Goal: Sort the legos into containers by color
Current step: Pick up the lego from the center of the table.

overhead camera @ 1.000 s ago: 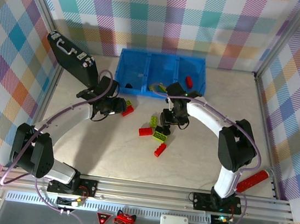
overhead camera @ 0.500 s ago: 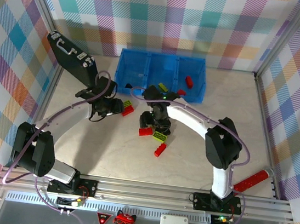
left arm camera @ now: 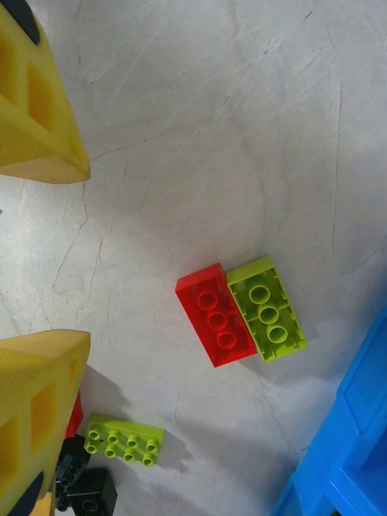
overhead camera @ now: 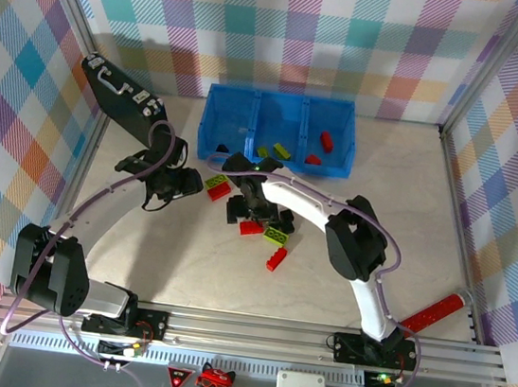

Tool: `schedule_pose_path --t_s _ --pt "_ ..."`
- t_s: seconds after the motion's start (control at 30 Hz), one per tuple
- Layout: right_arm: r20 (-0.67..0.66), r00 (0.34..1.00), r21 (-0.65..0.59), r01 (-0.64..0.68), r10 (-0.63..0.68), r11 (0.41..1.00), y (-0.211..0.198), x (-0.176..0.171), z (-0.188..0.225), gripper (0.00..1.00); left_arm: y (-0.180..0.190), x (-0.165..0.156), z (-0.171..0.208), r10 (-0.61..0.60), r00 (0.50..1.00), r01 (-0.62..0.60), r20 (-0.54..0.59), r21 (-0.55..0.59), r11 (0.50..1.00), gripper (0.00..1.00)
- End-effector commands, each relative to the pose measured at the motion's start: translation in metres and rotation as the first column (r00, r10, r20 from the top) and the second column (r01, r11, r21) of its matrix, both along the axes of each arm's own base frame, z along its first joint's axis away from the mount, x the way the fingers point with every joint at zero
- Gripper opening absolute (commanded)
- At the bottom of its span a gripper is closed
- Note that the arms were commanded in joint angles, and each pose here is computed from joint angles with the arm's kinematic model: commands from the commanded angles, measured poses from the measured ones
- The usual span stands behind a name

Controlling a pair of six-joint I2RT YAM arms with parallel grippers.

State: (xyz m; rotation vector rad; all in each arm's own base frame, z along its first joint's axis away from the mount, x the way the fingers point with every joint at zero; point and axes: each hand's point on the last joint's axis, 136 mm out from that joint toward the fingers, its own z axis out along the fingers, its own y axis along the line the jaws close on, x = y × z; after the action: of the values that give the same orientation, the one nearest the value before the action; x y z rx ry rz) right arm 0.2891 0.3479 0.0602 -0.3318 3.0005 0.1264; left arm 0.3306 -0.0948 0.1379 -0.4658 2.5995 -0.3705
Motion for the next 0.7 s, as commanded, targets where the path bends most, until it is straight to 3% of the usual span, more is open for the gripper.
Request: schedule_pose_path --t_s 0.0,0.37,0.67 --pt "-0.019 0.999 -0.049 0.025 -0.026 0.998 -0.004 -0.006 -0.004 0.86 0.003 -0.007 -0.004 -0.014 1.0 0.014 -0.023 -0.003 1.0 0.51" --pt "-0.062 0.998 -0.064 0.016 -0.02 0.998 0.001 -0.011 -0.026 0.85 0.007 -0.009 -0.003 -0.007 1.0 0.007 -0.018 0.006 1.0 0.51" --pt "-0.071 0.997 -0.064 0.001 -0.006 0.998 0.006 -0.011 -0.035 0.76 0.01 -0.011 -0.004 -0.001 1.0 0.001 -0.018 0.008 1.0 0.51"
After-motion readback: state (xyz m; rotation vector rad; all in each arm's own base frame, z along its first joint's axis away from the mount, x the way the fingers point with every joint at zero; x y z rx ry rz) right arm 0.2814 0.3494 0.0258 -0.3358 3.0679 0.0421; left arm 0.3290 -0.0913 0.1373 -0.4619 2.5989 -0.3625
